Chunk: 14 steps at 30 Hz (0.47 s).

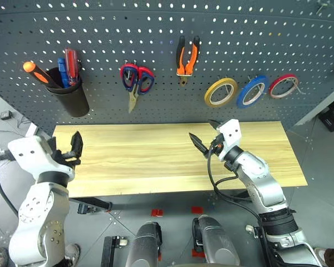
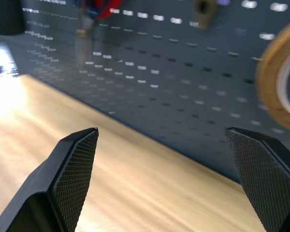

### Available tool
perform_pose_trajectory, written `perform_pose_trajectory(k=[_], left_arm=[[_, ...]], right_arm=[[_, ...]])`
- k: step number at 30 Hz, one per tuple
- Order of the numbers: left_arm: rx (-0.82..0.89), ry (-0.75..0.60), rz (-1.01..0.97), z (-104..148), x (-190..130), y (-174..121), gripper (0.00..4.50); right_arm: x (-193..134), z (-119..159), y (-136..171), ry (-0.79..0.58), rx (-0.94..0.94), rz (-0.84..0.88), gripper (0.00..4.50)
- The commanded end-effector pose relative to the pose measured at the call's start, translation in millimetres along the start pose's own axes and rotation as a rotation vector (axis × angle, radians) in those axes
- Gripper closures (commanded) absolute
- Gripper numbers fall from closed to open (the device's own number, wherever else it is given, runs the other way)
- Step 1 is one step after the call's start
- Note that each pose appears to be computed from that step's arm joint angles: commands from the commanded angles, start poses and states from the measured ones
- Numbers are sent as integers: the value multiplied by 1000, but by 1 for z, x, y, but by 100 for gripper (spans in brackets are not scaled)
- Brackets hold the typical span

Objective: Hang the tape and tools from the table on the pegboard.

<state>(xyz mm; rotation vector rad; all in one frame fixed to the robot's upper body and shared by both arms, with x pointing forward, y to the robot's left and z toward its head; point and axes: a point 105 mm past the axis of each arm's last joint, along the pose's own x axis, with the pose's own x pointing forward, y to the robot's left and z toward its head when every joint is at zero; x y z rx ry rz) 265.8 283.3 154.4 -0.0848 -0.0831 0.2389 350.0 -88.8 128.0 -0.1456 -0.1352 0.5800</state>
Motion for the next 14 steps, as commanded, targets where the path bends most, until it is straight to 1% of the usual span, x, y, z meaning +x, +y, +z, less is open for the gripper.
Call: perform_pose_trajectory(k=[1, 3, 6, 9, 14], left_arm=[[11, -16, 29, -7, -5, 6, 121], [3, -12, 39, -14, -6, 6, 121], [16, -11, 35, -19, -5, 4, 121], [30, -18, 29, -20, -4, 1, 121], [77, -32, -4, -17, -1, 1, 121]], right_arm=[[-14, -34, -30, 62, -40, -153, 0], [-22, -57, -45, 123, -45, -230, 0], [-26, -72, -57, 158, -68, -276, 0], [-25, -77, -61, 164, -81, -282, 0], [-18, -76, -63, 154, -77, -282, 0]])
